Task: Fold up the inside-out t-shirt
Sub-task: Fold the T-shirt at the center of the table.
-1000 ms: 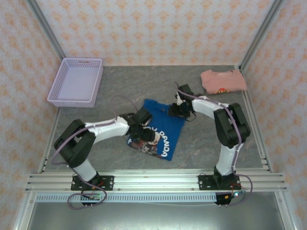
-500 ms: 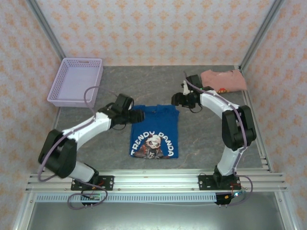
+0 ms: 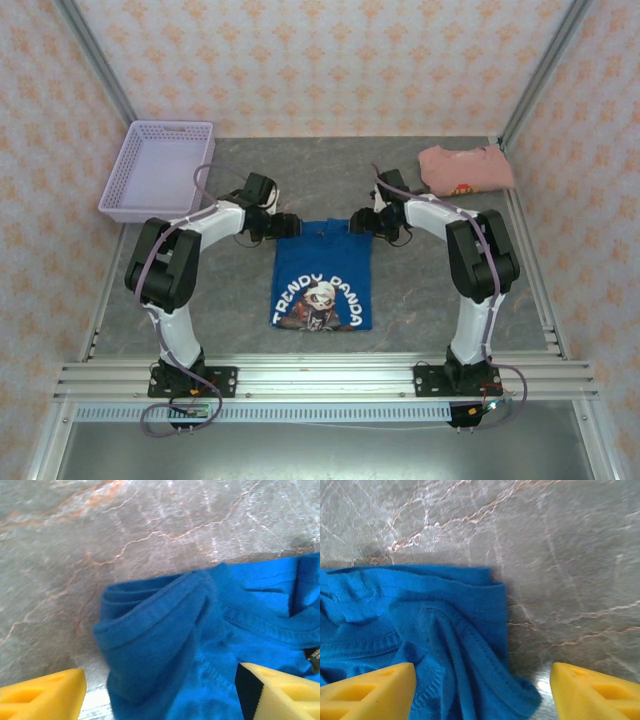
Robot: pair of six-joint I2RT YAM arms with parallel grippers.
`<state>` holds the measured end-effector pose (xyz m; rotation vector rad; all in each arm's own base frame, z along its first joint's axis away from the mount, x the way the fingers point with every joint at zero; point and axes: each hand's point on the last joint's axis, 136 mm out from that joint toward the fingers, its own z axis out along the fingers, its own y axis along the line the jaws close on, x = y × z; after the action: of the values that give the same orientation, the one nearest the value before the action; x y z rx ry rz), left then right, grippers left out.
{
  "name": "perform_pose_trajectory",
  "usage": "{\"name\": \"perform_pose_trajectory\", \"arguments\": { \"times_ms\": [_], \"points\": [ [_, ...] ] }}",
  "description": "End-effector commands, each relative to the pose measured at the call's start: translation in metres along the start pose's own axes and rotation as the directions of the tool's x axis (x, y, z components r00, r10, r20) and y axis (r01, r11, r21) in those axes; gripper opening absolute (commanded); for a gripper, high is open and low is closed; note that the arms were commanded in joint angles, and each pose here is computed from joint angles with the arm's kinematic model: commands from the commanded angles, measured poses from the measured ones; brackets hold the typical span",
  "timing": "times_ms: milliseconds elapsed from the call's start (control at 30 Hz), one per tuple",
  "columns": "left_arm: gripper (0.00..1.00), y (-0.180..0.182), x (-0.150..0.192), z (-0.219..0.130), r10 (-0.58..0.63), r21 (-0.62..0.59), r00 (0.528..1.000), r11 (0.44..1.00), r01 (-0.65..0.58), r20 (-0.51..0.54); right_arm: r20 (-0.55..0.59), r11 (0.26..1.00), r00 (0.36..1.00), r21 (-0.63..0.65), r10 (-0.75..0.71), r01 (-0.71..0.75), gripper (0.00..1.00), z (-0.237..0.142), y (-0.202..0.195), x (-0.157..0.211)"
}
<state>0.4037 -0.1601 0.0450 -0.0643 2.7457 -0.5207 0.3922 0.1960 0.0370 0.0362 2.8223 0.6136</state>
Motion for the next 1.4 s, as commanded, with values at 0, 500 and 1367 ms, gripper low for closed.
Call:
{"name": "perform_pose_trajectory", "arguments": {
  "times_ms": [0,500,1367],
  "points": [
    [0.8,-0.003,0.001,0.004,0.05,0.013,0.998,0.999,-0.05,-0.04,0.008,1.0,1.0,-0.002,0.002,-0.002,0.71,0.007,0.003,-0.006],
    [0.7,-0.003,0.013,0.024,0.051,0.059,0.995,0.997,-0.046,-0.08,0.003,0.997,1.0,-0.079,-0.01,0.01,0.52,0.024,0.031,-0.007],
    [0.24,-0.014,0.011,0.042,0.05,0.141,0.994,0.989,-0.036,-0.102,0.012,0.993,1.0,-0.12,0.026,-0.024,0.32,0.044,0.043,-0.017]
  ]
}}
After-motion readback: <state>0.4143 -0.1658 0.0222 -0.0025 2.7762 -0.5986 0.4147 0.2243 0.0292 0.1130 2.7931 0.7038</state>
